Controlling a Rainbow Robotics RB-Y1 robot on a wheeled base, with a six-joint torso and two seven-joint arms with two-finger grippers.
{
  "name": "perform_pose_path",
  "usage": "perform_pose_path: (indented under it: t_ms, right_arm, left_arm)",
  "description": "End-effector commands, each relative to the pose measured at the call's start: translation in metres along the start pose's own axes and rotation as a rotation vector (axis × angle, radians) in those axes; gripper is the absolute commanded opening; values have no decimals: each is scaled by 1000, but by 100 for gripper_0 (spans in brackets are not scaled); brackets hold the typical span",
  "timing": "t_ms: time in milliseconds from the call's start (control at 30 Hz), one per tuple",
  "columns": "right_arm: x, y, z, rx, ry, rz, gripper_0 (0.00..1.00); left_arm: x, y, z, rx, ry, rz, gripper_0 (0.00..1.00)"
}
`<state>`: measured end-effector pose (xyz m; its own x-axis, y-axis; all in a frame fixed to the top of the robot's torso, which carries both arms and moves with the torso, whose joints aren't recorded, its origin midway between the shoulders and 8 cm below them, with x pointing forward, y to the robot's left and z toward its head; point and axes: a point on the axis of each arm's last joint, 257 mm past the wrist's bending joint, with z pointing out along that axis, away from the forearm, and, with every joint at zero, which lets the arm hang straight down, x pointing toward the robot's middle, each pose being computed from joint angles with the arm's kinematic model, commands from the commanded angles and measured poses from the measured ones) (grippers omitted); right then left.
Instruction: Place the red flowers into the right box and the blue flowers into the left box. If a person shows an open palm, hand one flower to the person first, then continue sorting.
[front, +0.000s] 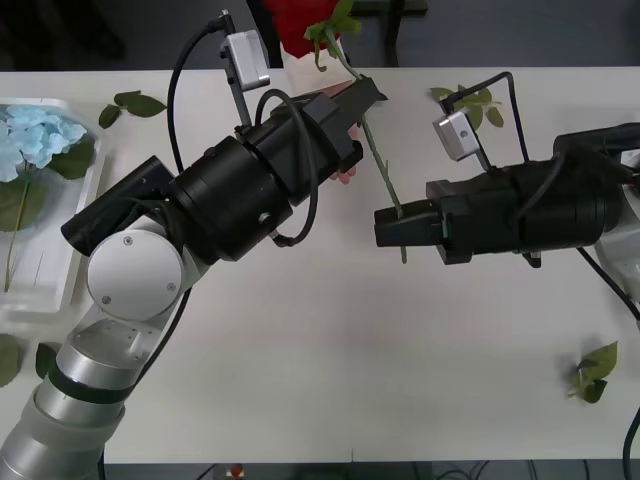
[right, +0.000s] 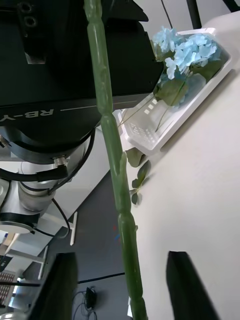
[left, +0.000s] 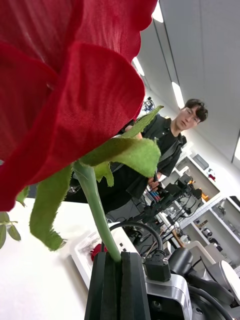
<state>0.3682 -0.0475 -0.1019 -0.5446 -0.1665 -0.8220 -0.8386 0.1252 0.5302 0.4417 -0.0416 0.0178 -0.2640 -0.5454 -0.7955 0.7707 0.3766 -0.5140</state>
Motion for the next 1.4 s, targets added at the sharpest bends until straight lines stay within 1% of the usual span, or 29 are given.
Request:
perform_pose_path:
  t_ms: [33, 333, 367, 400, 433, 467, 533, 567, 667, 800, 933, 1033, 1167, 1300, 1400]
  right_arm:
    - [-20, 15, 6, -17, -8, -86, 0]
    - [-20, 15, 6, -17, -8, -88, 0]
    - [-21, 15, 5, -17, -9, -88, 0]
    - [-20, 15, 5, -16, -7, -88, 0]
    - [-21, 15, 5, -17, -9, -90, 0]
    - [-20, 15, 5, -18, -10, -88, 0]
    - [-21, 14, 5, -15, -10, -88, 0]
    - [-22, 15, 5, -17, -11, -91, 0]
    - [-22, 16, 5, -21, -13, -91, 0]
    - [-22, 17, 1, -21, -14, -92, 0]
    - [-27, 16, -7, -11, -24, -111, 0]
    - [-35, 14, -16, 16, -45, -142, 0]
    - [-52, -8, -35, 152, -71, -306, 0]
    - [-77, -27, -45, 264, -132, -482, 0]
    - [-94, -39, -52, 344, -175, -597, 0]
  left_arm:
    - [-8, -22, 9, 50, -17, 24, 0]
    - [-10, -21, 8, 48, -19, 20, 0]
    - [-10, -21, 8, 50, -18, 20, 1]
    - [-11, -19, 7, 47, -18, 25, 16]
    - [-11, -19, 6, 46, -16, 26, 44]
    - [-11, -17, 5, 43, -13, 29, 68]
    - [-11, -15, 3, 42, -8, 26, 80]
    - [-12, -14, 2, 40, -7, 26, 82]
    - [-12, -4, -5, 25, 9, 33, 87]
    - [-11, 13, -24, -2, 75, 78, 93]
    - [-13, 32, -53, -25, 178, 107, 94]
    - [-12, 46, -79, -45, 284, 131, 93]
    - [-20, 56, -114, -55, 415, 148, 94]
    - [-40, 60, -142, -68, 482, 155, 93]
    - [-53, 63, -153, -81, 518, 179, 93]
